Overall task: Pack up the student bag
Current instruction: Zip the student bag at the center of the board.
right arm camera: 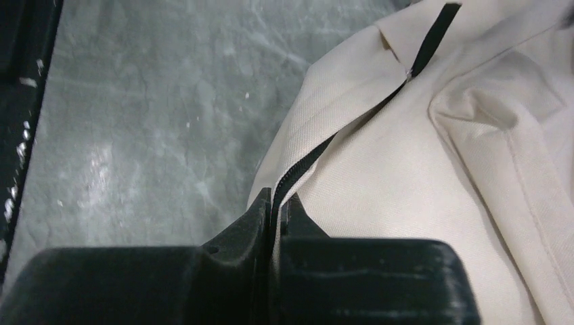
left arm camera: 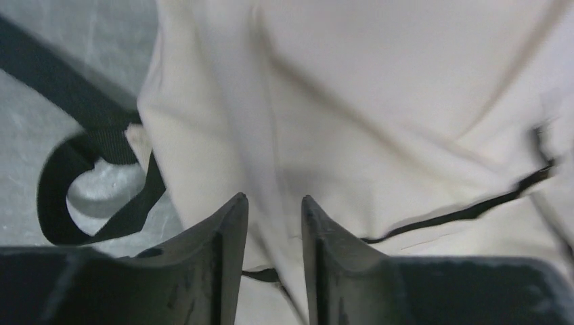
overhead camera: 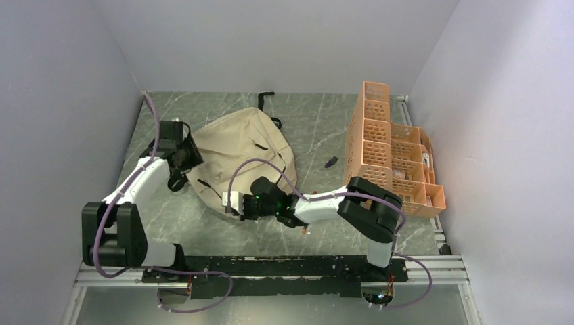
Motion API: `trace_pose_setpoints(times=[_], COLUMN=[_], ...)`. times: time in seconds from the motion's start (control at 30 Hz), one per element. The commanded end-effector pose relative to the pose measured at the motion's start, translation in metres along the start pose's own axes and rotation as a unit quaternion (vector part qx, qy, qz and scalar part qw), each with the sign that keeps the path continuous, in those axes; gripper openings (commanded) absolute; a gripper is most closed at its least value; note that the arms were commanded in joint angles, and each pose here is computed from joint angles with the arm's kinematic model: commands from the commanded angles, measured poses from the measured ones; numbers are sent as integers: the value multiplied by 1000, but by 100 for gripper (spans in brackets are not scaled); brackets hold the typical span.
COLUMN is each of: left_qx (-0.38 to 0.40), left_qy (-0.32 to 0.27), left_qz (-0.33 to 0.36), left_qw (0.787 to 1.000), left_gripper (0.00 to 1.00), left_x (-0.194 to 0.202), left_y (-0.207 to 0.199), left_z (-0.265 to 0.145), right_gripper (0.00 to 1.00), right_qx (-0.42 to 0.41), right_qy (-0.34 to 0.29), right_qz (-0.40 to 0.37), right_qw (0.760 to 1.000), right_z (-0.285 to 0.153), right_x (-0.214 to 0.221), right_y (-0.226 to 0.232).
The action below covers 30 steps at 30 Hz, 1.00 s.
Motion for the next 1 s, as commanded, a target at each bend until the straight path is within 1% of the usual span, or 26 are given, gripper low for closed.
trace_pose_setpoints(times=[0.0, 0.03, 0.1, 0.2, 0.23, 0.3, 0.4, 0.43, 0.53, 0.63, 0.67, 0.73, 0.77, 0.8, 0.87, 0.97], left_qx=[40, 30, 2, -46, -58, -68, -39, -25, 16, 59, 74, 99, 111, 121, 137, 160], left_qy=[-136, -141, -165, -199, -209, -219, -217, -212, -199, -191, -188, -185, -181, -180, -175, -175], left_qz=[4, 4, -3, -7, -8, -7, -2, 1, 9, 16, 22, 29, 33, 38, 49, 72], left_qw=[990, 990, 986, 979, 976, 973, 975, 977, 980, 980, 979, 977, 977, 976, 974, 969], left_gripper=[47, 52, 57, 61, 62, 64, 68, 69, 71, 72, 73, 74, 81, 85, 86, 85], left_x=[-79, -83, -95, -109, -112, -115, -112, -110, -103, -101, -101, -99, -97, -95, -90, -82], left_y=[-28, -26, -20, -6, -2, 1, -6, -10, -21, -34, -39, -47, -51, -56, -66, -89], left_z=[-47, -55, -72, -95, -101, -108, -107, -104, -98, -94, -94, -92, -90, -89, -85, -85], right_gripper=[0, 0, 0, 5, 10, 24, 41, 44, 48, 50, 50, 50, 50, 51, 52, 53], right_qx=[-51, -53, -60, -77, -87, -96, -70, -58, -16, 39, 61, 126, 150, 175, 227, 283], right_qy=[-52, -59, -74, -85, -85, -90, -106, -109, -104, -96, -93, -81, -64, -52, -34, -42], right_qz=[42, 43, 45, 53, 54, 58, 71, 70, 76, 113, 136, 206, 253, 279, 335, 414], right_qw=[996, 996, 994, 992, 991, 990, 989, 990, 991, 988, 984, 967, 954, 943, 914, 864], right_z=[22, 29, 41, 63, 70, 79, 74, 69, 47, 18, 7, -16, -25, -35, -56, -88], right_x=[-43, -52, -68, -80, -83, -93, -107, -111, -120, -125, -126, -124, -117, -113, -102, -75], right_y=[11, 6, -1, -5, -3, -5, -15, -19, -32, -47, -54, -71, -78, -86, -107, -136])
Point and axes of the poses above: each gripper's point midway between its finger pads, its own z axis out along the fingers, its own y axis along the line the jaws close on, x = y × z, the point moved 3 cm from there along -z, back along the fingers, and after that the axes turned 1 degree about -z, right-handed, at the moved point
